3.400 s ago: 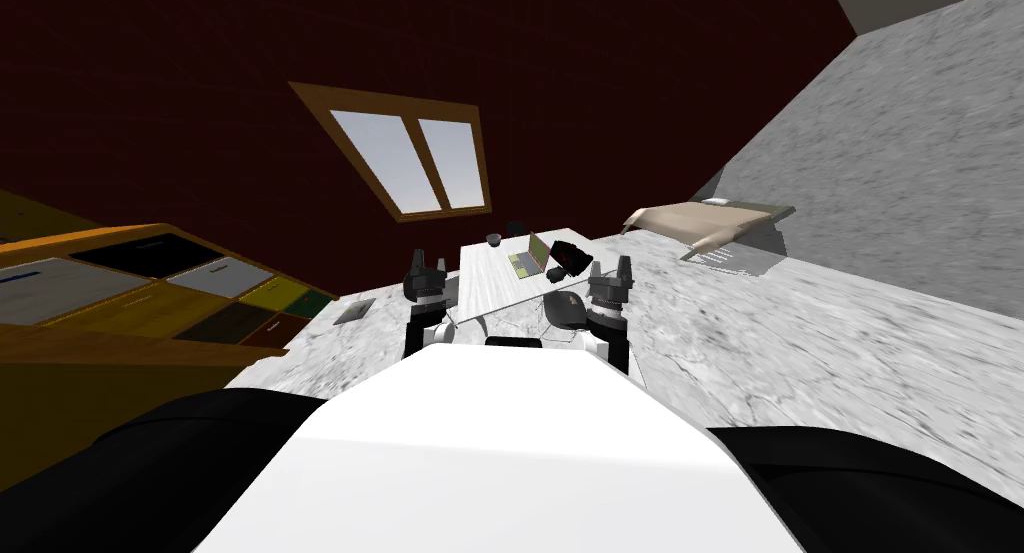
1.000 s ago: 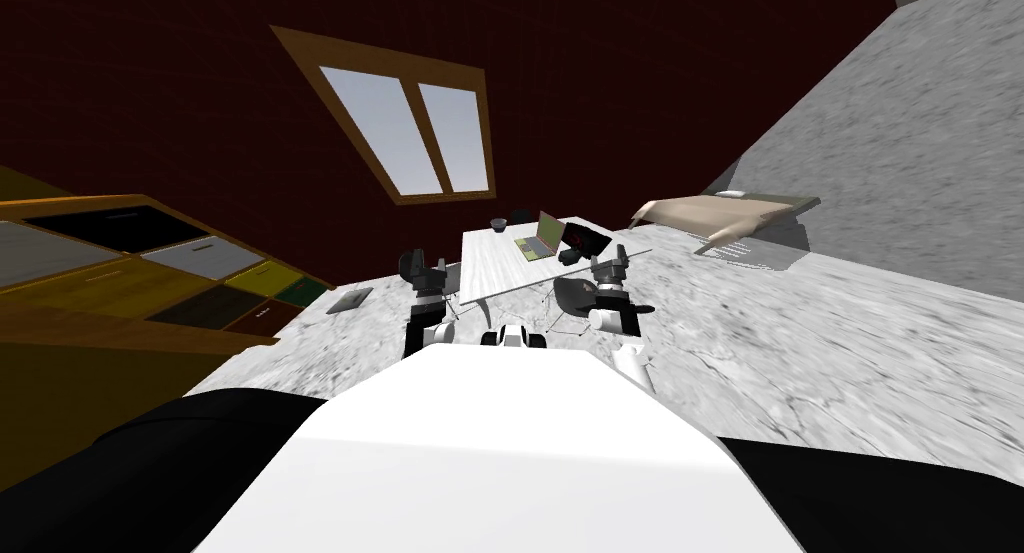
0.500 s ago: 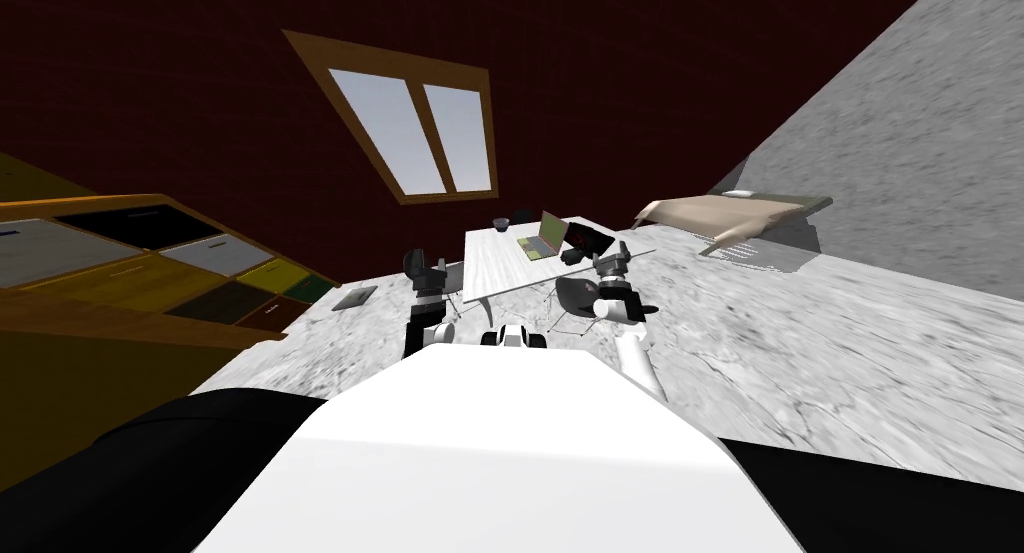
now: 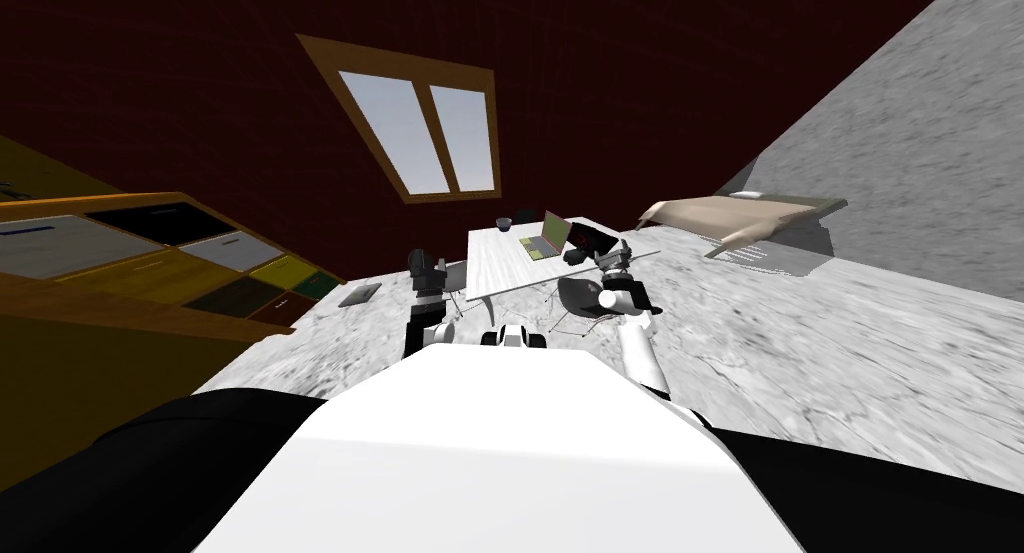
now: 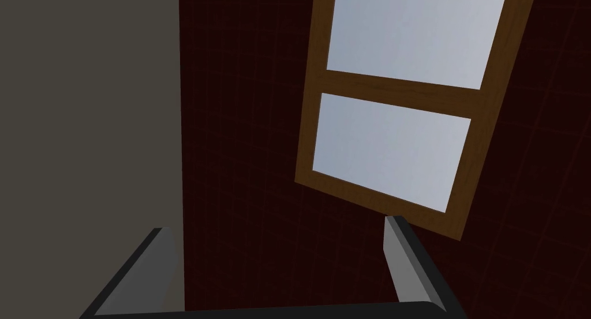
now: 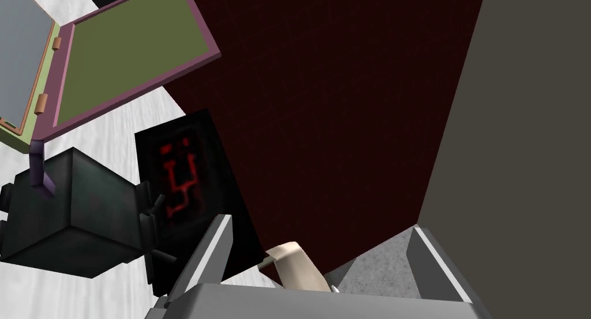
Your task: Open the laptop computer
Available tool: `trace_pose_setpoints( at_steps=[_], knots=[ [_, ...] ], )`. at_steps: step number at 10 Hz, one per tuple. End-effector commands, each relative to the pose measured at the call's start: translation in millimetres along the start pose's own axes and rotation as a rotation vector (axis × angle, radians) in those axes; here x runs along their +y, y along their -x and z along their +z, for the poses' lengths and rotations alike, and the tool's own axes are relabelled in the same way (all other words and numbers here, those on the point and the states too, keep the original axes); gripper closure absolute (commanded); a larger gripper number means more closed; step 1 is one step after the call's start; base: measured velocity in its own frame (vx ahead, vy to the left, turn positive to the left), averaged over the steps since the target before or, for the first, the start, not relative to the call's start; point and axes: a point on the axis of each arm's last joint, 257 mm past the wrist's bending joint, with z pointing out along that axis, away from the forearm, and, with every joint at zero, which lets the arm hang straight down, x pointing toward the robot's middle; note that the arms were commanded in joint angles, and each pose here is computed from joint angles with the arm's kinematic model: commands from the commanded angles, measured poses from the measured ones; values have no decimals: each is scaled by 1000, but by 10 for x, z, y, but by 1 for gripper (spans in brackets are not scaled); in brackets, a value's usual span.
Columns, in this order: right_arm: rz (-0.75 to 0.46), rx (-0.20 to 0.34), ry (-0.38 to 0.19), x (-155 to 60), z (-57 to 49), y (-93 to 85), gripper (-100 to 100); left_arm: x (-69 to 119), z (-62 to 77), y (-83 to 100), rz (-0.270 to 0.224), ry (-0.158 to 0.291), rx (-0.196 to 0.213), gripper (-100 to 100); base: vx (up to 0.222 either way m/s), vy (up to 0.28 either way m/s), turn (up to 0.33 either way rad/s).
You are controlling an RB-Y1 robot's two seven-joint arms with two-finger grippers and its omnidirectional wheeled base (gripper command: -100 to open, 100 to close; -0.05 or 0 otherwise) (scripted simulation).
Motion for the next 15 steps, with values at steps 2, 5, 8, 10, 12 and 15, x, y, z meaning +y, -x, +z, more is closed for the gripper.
trace_pose_setpoints(
  at_steps=[2, 5, 8, 10, 12, 15],
  knots=[
    [133, -63, -50, -24, 295, 304, -100, 0, 0, 0, 0, 0, 0, 0, -9, 6, 50],
    [213, -92, -95, -71, 421, 416, -100, 0, 0, 0, 0, 0, 0, 0, -4, 1, 33],
    [302, -138, -150, -189, 524, 593, -100, 0, 0, 0, 0, 0, 0, 0, -3, -4, 53],
    [386, -169, -181, -223, 623, 710, -100, 0, 0, 0, 0, 0, 0, 0, 0, -11, 62],
    [473, -198, -209, -247, 714, 808, -100, 0, 0, 0, 0, 0, 0, 0, 4, -15, 73],
    [565, -227, -252, -309, 784, 884, -100, 0, 0, 0, 0, 0, 0, 0, 3, -12, 45]
  ],
)
